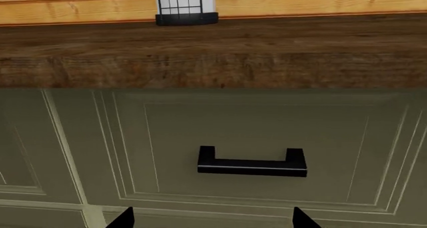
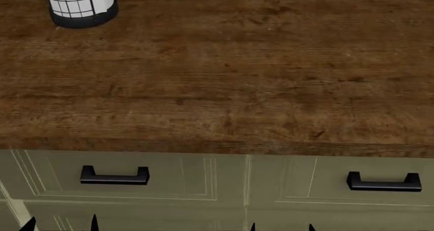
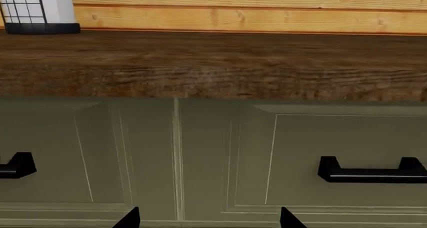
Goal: Navigate to the stove.
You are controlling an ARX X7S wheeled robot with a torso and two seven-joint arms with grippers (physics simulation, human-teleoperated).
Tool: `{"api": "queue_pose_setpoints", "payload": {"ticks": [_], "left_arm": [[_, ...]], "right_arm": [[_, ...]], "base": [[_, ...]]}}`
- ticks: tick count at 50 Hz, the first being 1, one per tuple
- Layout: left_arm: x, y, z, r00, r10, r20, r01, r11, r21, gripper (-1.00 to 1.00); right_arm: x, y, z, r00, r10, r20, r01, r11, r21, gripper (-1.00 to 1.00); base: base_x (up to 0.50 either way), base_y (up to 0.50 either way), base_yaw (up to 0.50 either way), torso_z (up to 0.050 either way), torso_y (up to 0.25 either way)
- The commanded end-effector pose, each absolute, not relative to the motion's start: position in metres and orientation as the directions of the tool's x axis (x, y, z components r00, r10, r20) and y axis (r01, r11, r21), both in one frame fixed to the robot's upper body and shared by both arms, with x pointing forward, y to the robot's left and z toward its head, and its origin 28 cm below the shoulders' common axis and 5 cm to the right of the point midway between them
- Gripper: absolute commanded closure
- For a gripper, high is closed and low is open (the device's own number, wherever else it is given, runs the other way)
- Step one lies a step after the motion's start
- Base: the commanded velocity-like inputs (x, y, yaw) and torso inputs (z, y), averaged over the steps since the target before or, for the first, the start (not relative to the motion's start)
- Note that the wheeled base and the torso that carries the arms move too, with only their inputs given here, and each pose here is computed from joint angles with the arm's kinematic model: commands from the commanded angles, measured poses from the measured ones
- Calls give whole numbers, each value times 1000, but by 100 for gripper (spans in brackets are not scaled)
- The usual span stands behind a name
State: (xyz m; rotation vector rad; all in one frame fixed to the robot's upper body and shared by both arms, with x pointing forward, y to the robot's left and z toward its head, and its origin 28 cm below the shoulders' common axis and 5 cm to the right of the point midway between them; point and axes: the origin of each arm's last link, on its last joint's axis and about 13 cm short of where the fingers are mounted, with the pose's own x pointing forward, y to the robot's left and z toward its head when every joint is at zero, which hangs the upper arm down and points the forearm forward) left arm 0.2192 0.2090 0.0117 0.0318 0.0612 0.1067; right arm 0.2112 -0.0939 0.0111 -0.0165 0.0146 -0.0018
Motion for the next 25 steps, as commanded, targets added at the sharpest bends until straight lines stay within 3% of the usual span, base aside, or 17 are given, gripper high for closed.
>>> {"api": "queue_pose_setpoints", "payload": {"ticks": [1, 25], "left_arm": [[216, 207, 12, 996, 81, -28, -80, 996, 28, -100], [216, 208, 13, 996, 80, -28, -79, 996, 27, -100]], "right_arm": [[211, -94, 12, 1000, 0, -16, 0, 1000, -9, -100], [211, -94, 12, 1000, 3, -16, -3, 1000, -10, -100]], "base": [[-8, -500, 0, 0, 0], [-8, -500, 0, 0, 0]]}}
